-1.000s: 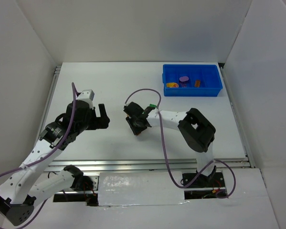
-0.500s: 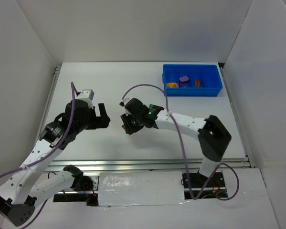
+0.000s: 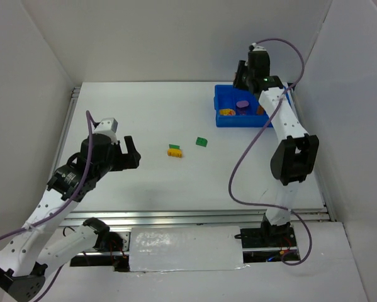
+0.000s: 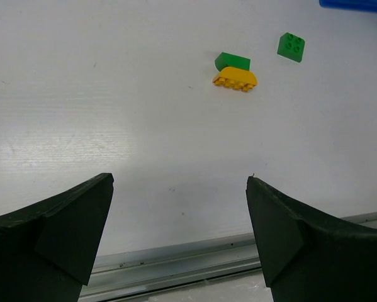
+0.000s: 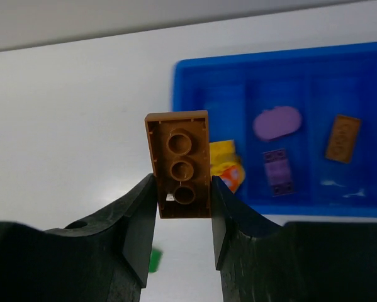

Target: Sort the legos into containers by color

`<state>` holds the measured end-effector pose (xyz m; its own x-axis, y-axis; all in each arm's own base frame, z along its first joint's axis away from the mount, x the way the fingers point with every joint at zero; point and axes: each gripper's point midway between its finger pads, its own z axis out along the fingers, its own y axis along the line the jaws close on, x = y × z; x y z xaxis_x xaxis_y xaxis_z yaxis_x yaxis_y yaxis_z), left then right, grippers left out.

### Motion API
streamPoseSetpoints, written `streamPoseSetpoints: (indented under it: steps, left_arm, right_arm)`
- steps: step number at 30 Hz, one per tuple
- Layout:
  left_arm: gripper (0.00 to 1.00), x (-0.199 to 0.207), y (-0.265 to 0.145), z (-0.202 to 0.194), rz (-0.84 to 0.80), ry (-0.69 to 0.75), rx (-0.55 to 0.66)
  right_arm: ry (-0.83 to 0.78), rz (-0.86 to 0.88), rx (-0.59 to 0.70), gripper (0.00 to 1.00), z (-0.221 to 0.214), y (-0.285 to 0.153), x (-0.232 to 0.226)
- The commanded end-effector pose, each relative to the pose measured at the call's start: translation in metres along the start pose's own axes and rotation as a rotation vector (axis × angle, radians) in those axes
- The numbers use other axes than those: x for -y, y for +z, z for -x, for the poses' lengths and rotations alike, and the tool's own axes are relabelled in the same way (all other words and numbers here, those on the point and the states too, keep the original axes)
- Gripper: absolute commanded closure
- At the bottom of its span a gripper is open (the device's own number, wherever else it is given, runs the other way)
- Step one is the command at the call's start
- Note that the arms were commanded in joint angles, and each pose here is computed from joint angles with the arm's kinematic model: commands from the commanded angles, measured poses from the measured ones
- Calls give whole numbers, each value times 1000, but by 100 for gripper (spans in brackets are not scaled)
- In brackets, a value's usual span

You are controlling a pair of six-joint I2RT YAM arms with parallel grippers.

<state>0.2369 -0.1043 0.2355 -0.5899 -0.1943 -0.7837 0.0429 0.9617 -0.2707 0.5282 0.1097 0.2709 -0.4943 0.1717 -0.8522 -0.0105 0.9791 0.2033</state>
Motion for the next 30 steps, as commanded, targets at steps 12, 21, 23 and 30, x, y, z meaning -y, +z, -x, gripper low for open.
streamPoseSetpoints:
  steps: [12,21,23,30]
  left_arm:
    - [1,14,1,-1,-94,51,0]
    - [0,16,6,-5,-101,65,-28]
    - [0,16,8,-5,-100,68,-32]
    - [1,16,11,-6,-96,66,-43]
  right_arm:
    - [3,-405,-82,100,-29,85,164]
    - [62,-518,-135,96,-64,102,206]
    - [60,-510,-137,83,-64,103,205]
    - [107,-402,-70,21,-28,87,179]
